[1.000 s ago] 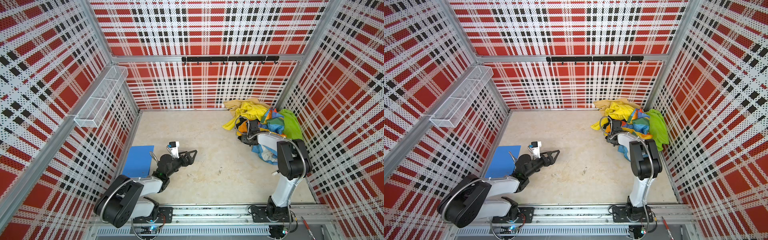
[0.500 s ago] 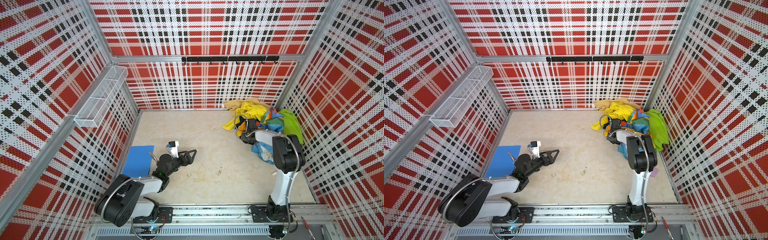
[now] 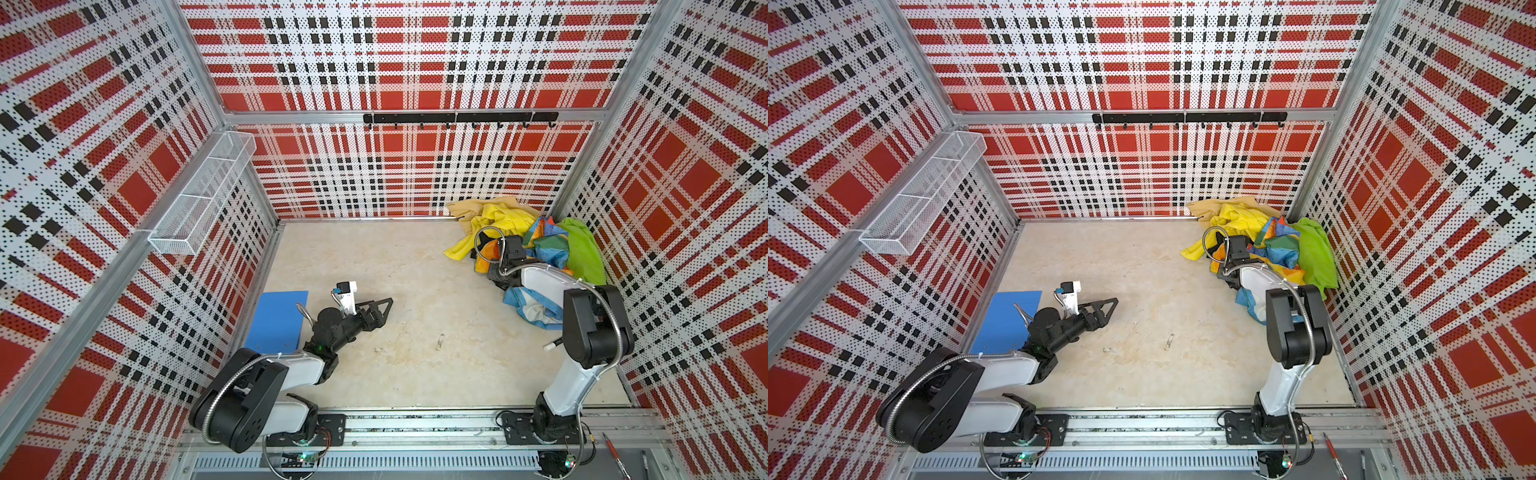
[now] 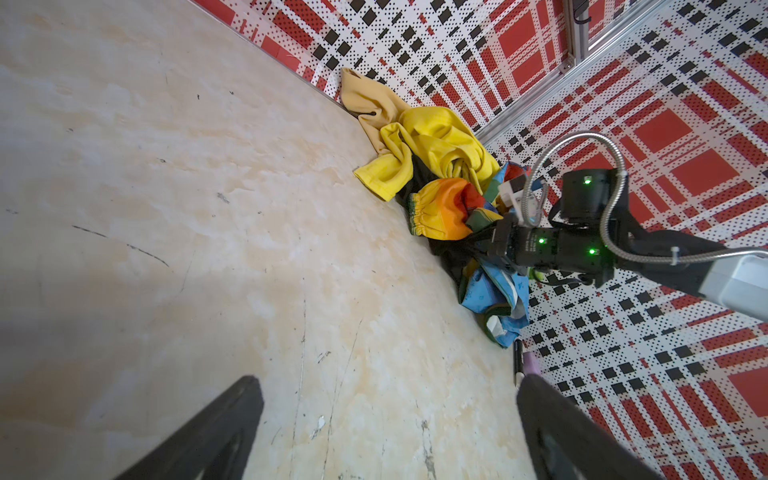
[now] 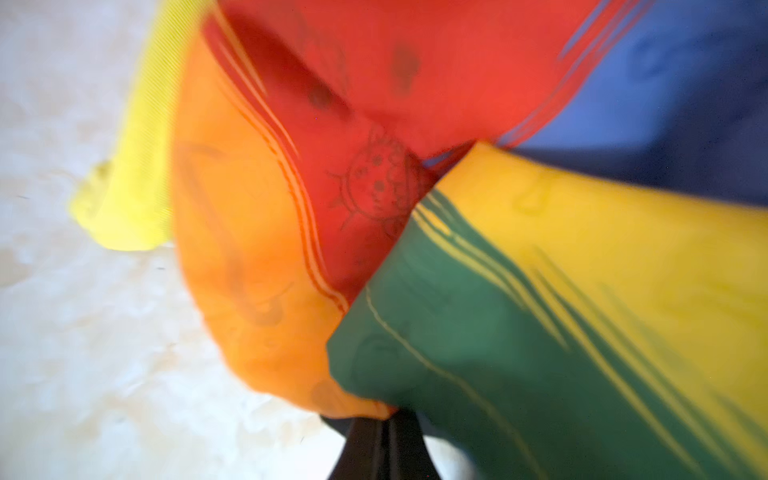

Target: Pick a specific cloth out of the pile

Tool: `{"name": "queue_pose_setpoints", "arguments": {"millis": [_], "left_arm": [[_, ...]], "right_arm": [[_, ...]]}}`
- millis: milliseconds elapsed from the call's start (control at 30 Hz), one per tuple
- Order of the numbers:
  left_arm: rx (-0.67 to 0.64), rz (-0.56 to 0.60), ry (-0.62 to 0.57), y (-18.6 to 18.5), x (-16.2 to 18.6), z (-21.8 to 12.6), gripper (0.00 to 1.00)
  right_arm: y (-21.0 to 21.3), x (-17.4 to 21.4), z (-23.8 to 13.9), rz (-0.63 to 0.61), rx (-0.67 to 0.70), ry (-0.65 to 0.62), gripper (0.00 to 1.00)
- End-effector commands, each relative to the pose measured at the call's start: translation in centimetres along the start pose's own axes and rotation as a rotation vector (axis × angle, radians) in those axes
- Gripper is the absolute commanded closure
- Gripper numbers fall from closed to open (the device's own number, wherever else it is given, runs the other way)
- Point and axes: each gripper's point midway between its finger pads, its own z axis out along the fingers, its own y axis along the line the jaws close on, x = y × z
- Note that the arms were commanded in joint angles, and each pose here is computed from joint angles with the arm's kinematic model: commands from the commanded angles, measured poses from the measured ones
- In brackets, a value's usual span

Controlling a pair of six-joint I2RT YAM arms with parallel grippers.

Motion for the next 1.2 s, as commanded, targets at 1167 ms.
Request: {"name": "queue_pose_setpoints", "arguments": {"millis": [1167], "left_arm": [[0.075, 0.054, -0.028, -2.7, -1.2, 0.3, 0.01]], "right_arm": [[3.9, -16.1, -20.0, 0.048, -0.417, -0.401, 0.99]]}}
